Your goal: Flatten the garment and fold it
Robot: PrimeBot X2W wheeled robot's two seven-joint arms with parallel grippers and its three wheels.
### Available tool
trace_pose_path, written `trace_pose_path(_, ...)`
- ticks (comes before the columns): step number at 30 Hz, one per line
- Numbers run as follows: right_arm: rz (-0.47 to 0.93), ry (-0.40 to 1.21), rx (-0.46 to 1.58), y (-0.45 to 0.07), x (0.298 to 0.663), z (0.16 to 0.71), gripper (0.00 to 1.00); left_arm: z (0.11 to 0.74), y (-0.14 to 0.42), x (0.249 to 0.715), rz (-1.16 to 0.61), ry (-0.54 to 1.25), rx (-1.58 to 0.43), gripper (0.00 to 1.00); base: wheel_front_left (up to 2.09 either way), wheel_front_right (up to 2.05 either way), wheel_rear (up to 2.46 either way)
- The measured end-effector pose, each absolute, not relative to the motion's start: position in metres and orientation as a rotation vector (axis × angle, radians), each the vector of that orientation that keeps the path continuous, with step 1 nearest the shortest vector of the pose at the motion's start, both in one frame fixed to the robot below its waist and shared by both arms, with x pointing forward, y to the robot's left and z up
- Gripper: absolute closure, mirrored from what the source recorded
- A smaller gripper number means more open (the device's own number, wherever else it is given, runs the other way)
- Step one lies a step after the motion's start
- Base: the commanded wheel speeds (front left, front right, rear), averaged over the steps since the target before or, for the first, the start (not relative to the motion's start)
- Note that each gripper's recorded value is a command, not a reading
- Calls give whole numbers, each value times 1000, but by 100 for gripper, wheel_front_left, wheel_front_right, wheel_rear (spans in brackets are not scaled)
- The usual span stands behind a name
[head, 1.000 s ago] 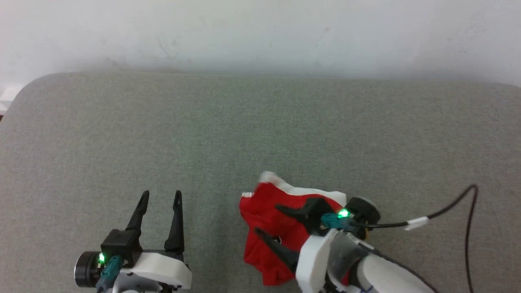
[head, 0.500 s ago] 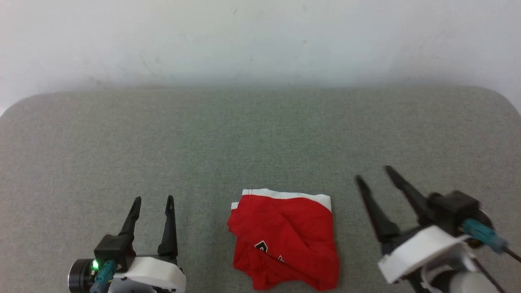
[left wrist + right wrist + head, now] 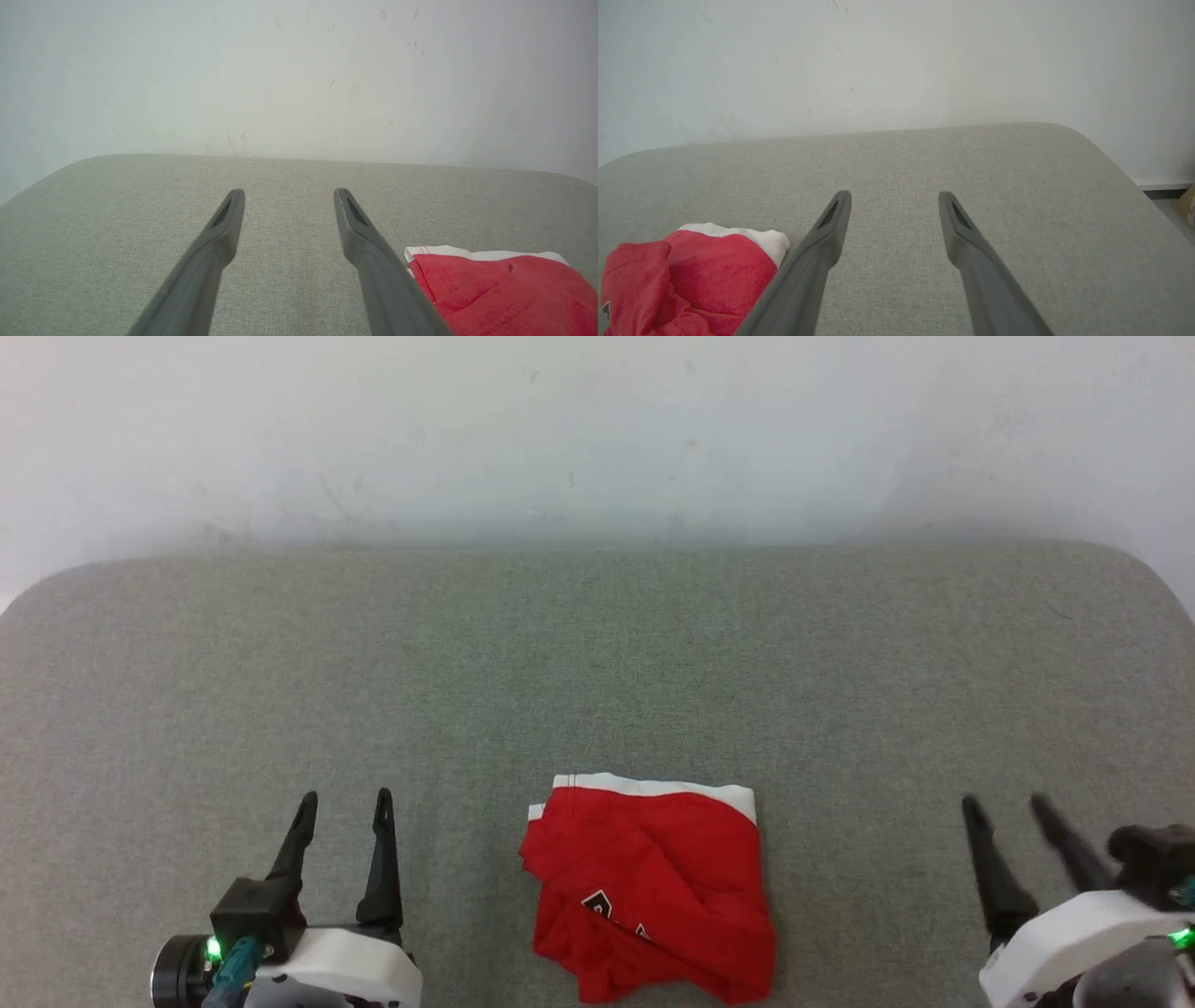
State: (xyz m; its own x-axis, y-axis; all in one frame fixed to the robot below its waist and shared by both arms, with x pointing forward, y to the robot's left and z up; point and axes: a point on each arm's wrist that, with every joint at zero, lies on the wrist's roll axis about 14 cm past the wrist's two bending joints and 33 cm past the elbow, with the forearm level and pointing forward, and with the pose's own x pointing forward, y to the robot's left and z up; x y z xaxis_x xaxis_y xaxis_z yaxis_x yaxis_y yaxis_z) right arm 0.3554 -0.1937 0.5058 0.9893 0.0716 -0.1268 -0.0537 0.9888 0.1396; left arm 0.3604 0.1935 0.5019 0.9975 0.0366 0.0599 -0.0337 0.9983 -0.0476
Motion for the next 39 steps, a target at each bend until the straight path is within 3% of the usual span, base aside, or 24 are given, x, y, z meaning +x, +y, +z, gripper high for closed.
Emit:
trace_pose_path(8, 183, 624, 372, -157, 335, 417, 0, 503, 200, 355, 51, -63, -46, 0, 0, 0, 0)
trace_pose_path(16, 405, 796, 465, -87, 350, 411, 0, 503, 203, 353, 72, -67, -63, 0, 0, 0, 0)
trace_pose_path(24, 505, 1006, 409, -51, 345, 380, 0, 501, 210, 349, 102, -58, -68, 0, 0, 0, 0)
trace_pose_path(25, 516, 1028, 391, -48, 345, 378, 4, 500, 210, 349, 105, -56, -66, 0, 0, 0, 0)
trace_pose_path(26, 525, 1049, 378, -46, 344, 375, 49, 500, 211, 348, 108, -55, -66, 0, 0, 0, 0)
trace_pose_path(27, 533, 1068, 364, -44, 343, 374, 74, 499, 212, 348, 111, -54, -67, 0, 0, 0, 0)
trace_pose_path(28, 543, 1080, 349, -43, 343, 373, 93, 499, 212, 348, 114, -53, -68, 0, 0, 0, 0)
trace_pose_path(29, 553, 1089, 329, -41, 342, 372, 100, 499, 212, 347, 115, -53, -69, 0, 0, 0, 0)
trace_pose_path(34, 610, 1024, 197, -33, 345, 378, 100, 500, 212, 348, 118, -59, -73, 0, 0, 0, 0)
trace_pose_path(39, 663, 747, -160, -42, 373, 411, 100, 504, 208, 349, 104, -70, -79, 0, 0, 0, 0)
